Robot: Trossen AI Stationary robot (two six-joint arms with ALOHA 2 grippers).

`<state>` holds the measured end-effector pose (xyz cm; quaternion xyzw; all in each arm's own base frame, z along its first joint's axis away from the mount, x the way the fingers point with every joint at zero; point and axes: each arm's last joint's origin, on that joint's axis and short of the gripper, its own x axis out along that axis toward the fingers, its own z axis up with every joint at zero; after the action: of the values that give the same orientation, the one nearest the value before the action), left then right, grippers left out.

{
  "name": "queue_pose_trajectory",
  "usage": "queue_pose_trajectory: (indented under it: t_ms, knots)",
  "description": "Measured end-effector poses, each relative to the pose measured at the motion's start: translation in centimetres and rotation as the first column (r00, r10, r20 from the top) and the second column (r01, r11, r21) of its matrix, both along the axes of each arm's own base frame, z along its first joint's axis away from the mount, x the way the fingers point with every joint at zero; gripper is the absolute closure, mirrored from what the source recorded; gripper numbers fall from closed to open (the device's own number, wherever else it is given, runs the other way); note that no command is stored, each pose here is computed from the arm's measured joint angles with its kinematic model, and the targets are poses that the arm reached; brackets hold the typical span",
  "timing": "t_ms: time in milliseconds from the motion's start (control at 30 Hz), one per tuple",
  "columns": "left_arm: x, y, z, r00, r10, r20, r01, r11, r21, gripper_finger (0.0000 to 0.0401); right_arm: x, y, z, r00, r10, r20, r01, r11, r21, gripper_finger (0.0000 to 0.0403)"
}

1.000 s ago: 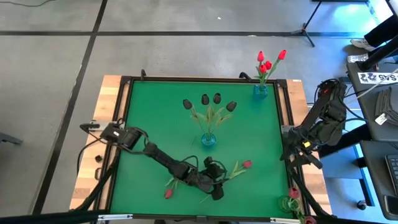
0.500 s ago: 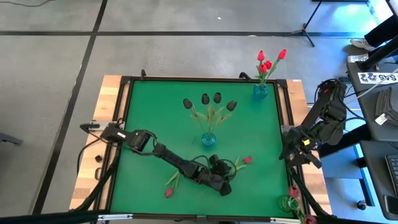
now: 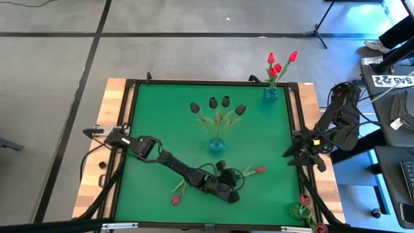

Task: Sort flowers into vase by color
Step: Put the pink tulip into the green vase

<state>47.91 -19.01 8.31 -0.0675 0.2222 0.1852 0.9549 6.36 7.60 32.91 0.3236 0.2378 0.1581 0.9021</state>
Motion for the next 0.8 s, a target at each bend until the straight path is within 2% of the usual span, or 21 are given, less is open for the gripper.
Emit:
queue_pose_trajectory:
  t_ms: [67,167,233,367,567,700,800]
  knots:
    - [-0.1,-0.3,1.8,0.999,-0.001,0.033,0.0,1.0,0.021,0.0388,0.2,0.2,-0.1,1.0,-0.018,0.001,0.018,1.0,-0.014,0.0189]
    - [-0.3,-0.8,6.0,0.989,0.038,0.146,-0.043,0.999,0.033,0.0391,0.5,0.4,-0.1,0.998,-0.056,0.033,0.058,0.996,-0.067,0.0189]
    - [-0.4,-1.0,8.1,0.975,0.056,0.214,-0.068,0.997,0.048,0.0393,0.7,0.6,-0.2,0.994,-0.085,0.063,0.092,0.988,-0.127,0.0189]
    - [-0.7,-1.7,11.3,0.946,0.018,0.324,-0.06,0.991,0.118,0.0393,1.3,1.1,-0.5,0.985,-0.124,0.117,0.15,0.955,-0.255,0.0189]
    - [-2.7,-4.7,14.8,0.885,-0.012,0.466,-0.116,0.962,0.246,0.0394,1.9,2.2,-1.0,0.994,-0.073,0.085,0.097,0.944,-0.316,0.0189]
    - [-4.0,-6.3,17.0,0.797,-0.091,0.597,-0.083,0.962,0.258,0.0394,2.4,3.0,-1.4,0.995,-0.061,0.074,0.083,0.933,-0.35,0.0189]
    - [-4.7,-6.7,17.8,0.746,-0.123,0.654,-0.085,0.957,0.276,0.0393,3.1,4.2,-1.3,0.991,-0.057,0.119,0.097,0.925,-0.368,0.0189]
